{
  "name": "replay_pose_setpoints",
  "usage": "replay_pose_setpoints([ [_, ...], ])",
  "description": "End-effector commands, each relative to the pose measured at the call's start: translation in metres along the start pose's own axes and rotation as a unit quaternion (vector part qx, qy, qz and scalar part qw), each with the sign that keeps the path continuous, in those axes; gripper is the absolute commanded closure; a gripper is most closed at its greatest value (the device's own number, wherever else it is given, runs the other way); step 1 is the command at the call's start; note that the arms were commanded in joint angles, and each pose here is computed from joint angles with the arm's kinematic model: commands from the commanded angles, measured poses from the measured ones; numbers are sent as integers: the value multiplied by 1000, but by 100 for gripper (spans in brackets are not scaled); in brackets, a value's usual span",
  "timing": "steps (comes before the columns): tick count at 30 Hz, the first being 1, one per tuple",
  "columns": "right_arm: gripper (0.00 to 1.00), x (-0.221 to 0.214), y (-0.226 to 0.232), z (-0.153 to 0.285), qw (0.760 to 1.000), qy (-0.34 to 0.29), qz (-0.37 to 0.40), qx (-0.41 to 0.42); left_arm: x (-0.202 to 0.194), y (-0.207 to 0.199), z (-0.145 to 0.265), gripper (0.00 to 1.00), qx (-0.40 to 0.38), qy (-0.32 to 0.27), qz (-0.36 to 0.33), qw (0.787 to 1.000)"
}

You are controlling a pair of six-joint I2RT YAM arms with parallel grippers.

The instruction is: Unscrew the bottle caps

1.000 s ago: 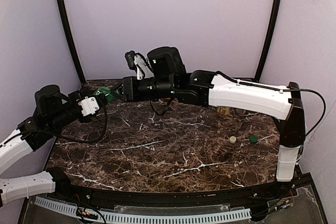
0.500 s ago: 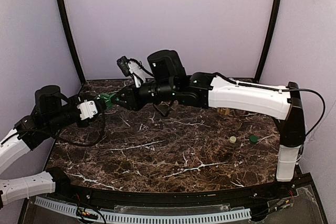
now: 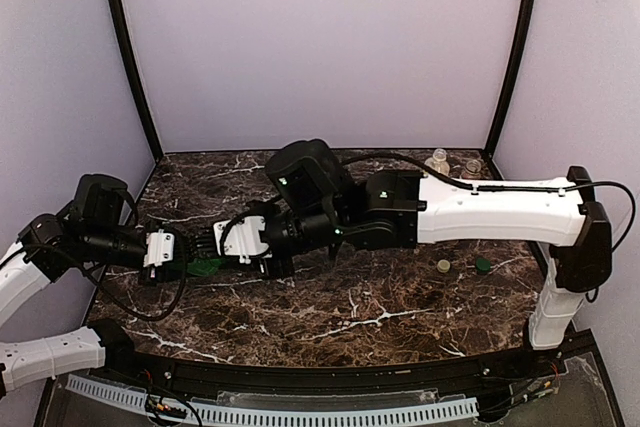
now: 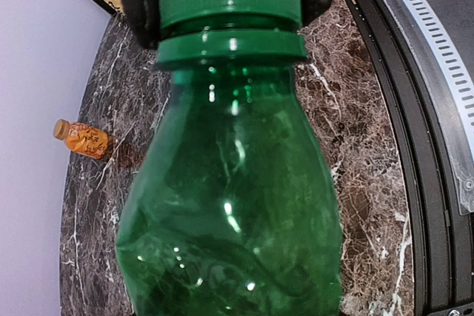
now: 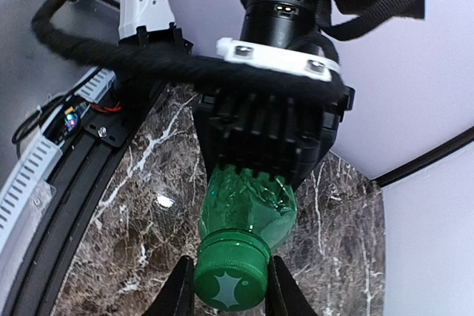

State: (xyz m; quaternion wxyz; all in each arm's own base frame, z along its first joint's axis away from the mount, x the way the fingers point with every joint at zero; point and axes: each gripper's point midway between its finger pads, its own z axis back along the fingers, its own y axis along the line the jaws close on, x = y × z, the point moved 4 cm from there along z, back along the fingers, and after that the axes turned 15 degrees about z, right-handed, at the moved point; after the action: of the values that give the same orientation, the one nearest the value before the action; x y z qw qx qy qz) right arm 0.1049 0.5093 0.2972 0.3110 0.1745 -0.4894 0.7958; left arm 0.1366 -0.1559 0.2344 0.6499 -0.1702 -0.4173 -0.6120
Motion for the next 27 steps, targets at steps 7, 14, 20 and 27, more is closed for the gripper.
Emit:
replay_pose_setpoints([
  [7, 90, -19, 7, -6, 975, 110, 193, -26, 23, -15, 9, 82, -57, -56, -15, 997],
  [14, 28, -3, -16, 14, 977, 81, 154, -125, 23, -9, 8, 82, -38, -56, -17, 998],
  [20, 1, 10, -35, 48, 976, 16, 58, -210, 26, 16, 3, 83, 44, -64, -13, 997],
  [27, 1, 0, -78, 72, 944, -75, -228, -229, 36, 68, 10, 82, 218, -88, -11, 972],
])
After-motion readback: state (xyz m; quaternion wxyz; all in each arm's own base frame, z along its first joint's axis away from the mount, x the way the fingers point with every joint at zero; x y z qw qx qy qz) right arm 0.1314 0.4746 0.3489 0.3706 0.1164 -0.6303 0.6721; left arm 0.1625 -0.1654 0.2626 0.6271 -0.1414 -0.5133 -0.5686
